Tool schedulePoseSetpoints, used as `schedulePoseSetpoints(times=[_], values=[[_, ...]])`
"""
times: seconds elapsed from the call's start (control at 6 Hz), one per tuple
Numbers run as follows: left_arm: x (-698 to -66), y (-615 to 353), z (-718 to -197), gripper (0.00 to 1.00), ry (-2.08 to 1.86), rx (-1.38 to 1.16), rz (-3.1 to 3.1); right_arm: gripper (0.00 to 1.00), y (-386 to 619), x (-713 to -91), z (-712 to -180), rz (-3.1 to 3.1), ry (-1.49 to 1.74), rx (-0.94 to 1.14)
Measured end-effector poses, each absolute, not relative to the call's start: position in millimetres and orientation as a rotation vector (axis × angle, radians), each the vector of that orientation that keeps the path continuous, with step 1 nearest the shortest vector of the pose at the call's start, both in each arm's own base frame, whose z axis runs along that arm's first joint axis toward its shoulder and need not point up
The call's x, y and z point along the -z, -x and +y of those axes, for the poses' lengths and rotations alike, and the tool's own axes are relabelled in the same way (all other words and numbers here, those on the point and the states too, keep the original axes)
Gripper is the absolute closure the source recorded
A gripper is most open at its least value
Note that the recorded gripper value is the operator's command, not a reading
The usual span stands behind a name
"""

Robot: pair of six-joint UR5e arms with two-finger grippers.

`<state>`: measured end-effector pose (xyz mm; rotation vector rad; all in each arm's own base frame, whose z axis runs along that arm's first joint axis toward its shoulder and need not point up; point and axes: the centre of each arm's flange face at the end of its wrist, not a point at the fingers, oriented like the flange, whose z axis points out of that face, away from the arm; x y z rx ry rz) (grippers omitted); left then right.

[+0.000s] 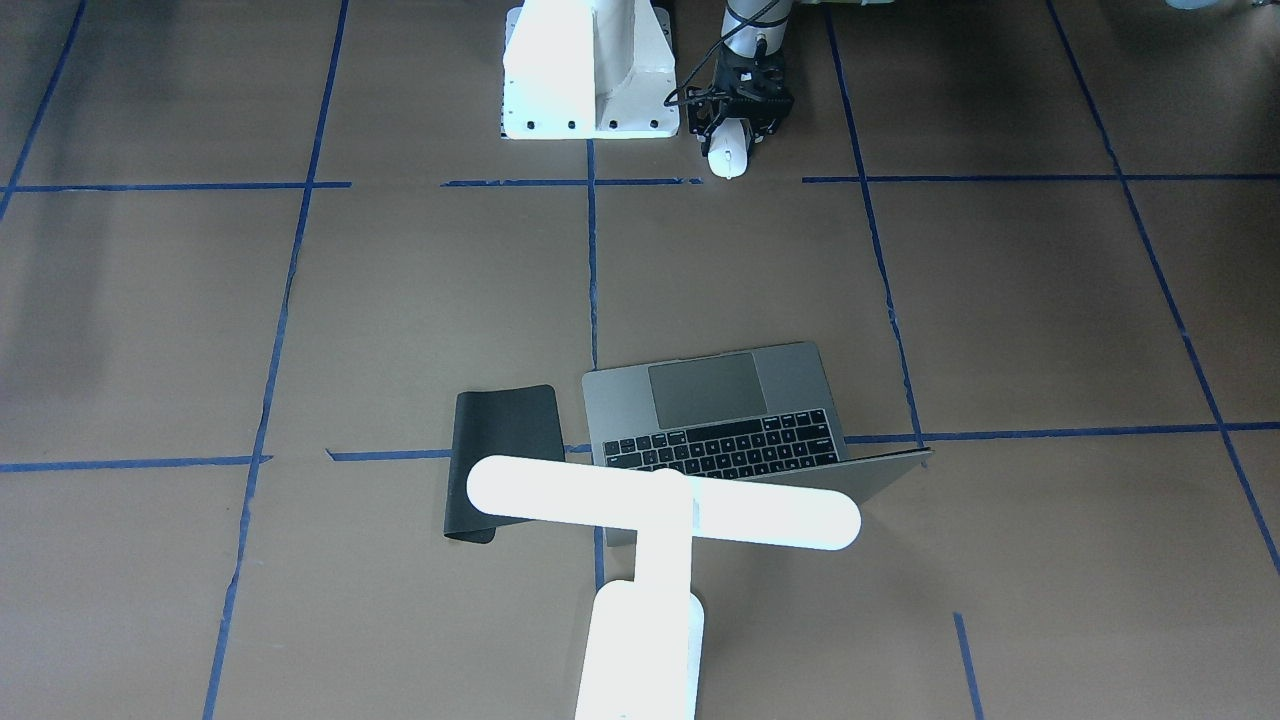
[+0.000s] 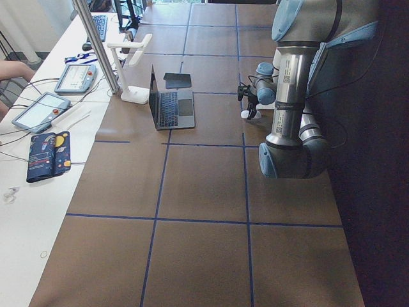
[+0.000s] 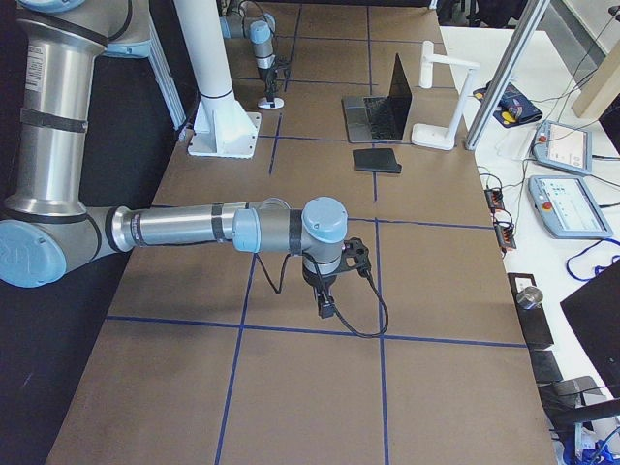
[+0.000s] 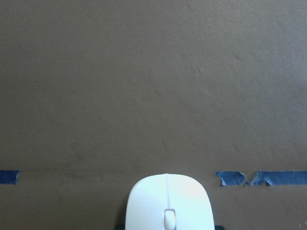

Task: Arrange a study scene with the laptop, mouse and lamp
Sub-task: 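Move the left gripper down to the white mouse and grasp it, then carry the white mouse with the left gripper over the mouse pad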

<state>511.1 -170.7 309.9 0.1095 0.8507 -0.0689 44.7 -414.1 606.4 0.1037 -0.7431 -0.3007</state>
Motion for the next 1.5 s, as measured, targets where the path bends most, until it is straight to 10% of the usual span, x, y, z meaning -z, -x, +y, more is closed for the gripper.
schedulePoseSetpoints(times=[1.5], values=[[-70,-627,-488,0.96,-0.164,0.235,0.875,0.0,-44,-616,-414,-0.75,-0.089,0.297]])
